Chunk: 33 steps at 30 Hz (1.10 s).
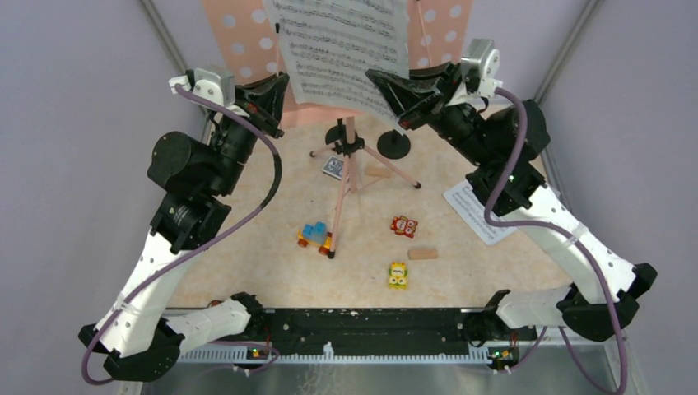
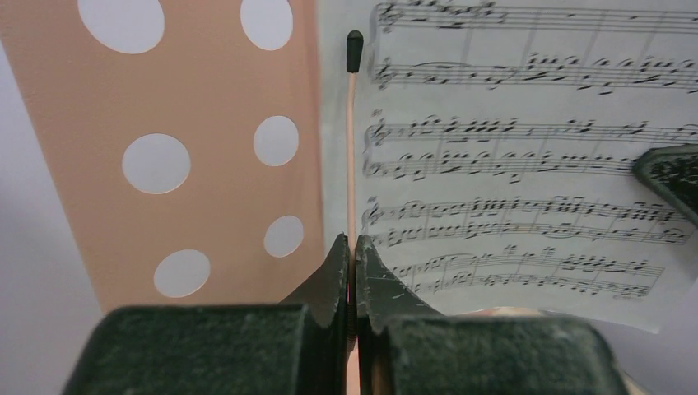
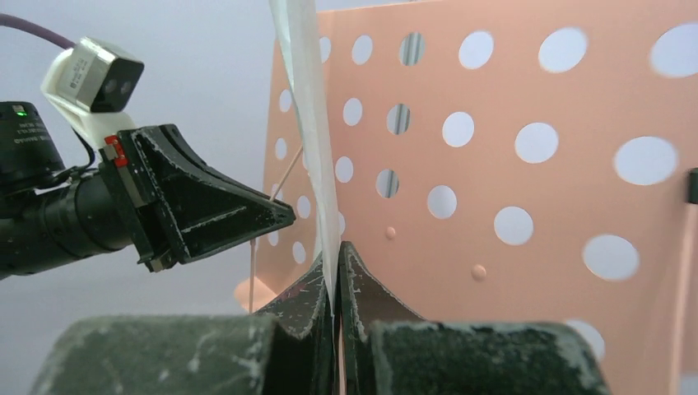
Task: Pack up the instrument practice props
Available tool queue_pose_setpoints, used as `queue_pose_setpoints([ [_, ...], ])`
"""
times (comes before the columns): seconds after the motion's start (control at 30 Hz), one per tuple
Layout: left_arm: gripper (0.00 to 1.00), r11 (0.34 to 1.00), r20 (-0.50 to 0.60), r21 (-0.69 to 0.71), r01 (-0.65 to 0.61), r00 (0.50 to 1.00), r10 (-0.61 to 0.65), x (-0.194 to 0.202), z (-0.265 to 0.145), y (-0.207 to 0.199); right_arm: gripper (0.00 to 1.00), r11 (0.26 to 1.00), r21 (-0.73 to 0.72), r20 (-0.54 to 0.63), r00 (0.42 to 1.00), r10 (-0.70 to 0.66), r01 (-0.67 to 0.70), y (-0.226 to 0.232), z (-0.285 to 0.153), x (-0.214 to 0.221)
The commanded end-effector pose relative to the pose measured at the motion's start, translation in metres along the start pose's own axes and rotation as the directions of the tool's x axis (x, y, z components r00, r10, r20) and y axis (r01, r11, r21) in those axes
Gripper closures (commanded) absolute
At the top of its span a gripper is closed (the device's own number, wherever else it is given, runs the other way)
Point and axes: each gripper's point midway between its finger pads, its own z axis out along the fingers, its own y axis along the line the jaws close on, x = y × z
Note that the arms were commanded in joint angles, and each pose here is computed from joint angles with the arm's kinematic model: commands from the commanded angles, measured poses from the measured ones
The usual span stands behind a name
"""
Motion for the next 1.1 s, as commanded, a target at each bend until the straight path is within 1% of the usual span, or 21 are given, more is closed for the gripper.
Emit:
queue_pose_setpoints([
  [0.0,1.0,1.0,0.088,-0.016,-0.006,0.996,0.007,-0.027,-0.005,0.005,1.0,0.999,0.054,0.127,0.992,-0.008,0.001,0.0,-0.021,-0.047],
  [0.17,1.0,1.0,0.071,-0.007,-0.007,0.997,0.007,-0.02,-0.002,0.003,1.0,0.991,0.133,0.141,0.99,-0.002,-0.017,-0.004,-0.058,-0.061],
  [0.2,0.99,1.0,0.067,-0.007,-0.009,0.998,0.009,-0.019,-0.002,0.003,1.0,0.988,0.151,0.136,0.991,0.005,-0.026,-0.005,-0.067,-0.062],
  [0.27,0.91,1.0,0.058,-0.011,-0.011,0.998,0.012,-0.015,-0.002,0.003,1.0,0.979,0.197,0.117,0.993,0.031,-0.053,-0.008,-0.085,-0.06],
  [0.33,0.78,1.0,0.052,-0.018,-0.01,0.999,0.011,-0.011,-0.004,0.005,1.0,0.966,0.242,0.112,0.992,0.062,-0.087,-0.01,-0.105,-0.059],
  [0.47,0.67,1.0,0.045,-0.025,-0.012,0.999,0.013,-0.005,-0.006,0.006,1.0,0.913,0.384,0.089,0.99,0.111,-0.137,-0.024,-0.15,-0.048],
  [0.5,0.65,1.0,0.042,-0.026,-0.013,0.999,0.014,-0.004,-0.006,0.006,1.0,0.89,0.434,0.07,0.99,0.125,-0.143,-0.029,-0.161,-0.042],
  [0.6,0.49,1.0,0.037,-0.023,-0.013,0.999,0.013,-0.002,-0.008,0.006,1.0,0.788,0.6,0.009,0.987,0.161,-0.134,-0.049,-0.202,-0.023],
  [0.67,0.37,1.0,0.038,-0.019,-0.014,0.999,0.014,-0.004,-0.01,0.006,1.0,0.698,0.707,-0.024,0.983,0.182,-0.112,-0.062,-0.235,-0.007],
  [0.7,0.32,1.0,0.029,-0.02,-0.014,0.999,0.014,-0.002,-0.012,0.006,1.0,0.653,0.752,-0.042,0.98,0.194,-0.097,-0.067,-0.249,0.003],
  [0.77,0.24,1.0,0.003,-0.023,-0.011,1.0,0.011,-0.002,-0.017,0.008,1.0,0.569,0.82,-0.086,0.972,0.219,-0.056,-0.074,-0.277,0.025],
  [0.8,0.16,1.0,-0.003,-0.019,-0.008,1.0,0.008,-0.003,-0.02,0.007,1.0,0.537,0.843,-0.107,0.968,0.225,-0.032,-0.077,-0.289,0.035],
  [0.87,0.07,1.0,-0.029,0.017,-0.005,1.0,0.005,-0.002,-0.028,0.002,1.0,0.469,0.883,-0.148,0.958,0.244,0.017,-0.081,-0.31,0.053],
  [0.93,0.02,0.999,-0.056,0.046,-0.006,0.998,0.009,0.001,-0.038,-0.002,1.0,0.399,0.916,-0.169,0.948,0.27,0.049,-0.084,-0.327,0.07],
  [1.07,0.01,0.999,-0.11,0.04,0.036,0.993,-0.031,0.011,-0.061,-0.001,1.0,0.308,0.944,-0.206,0.937,0.282,0.115,-0.091,-0.344,0.097],
])
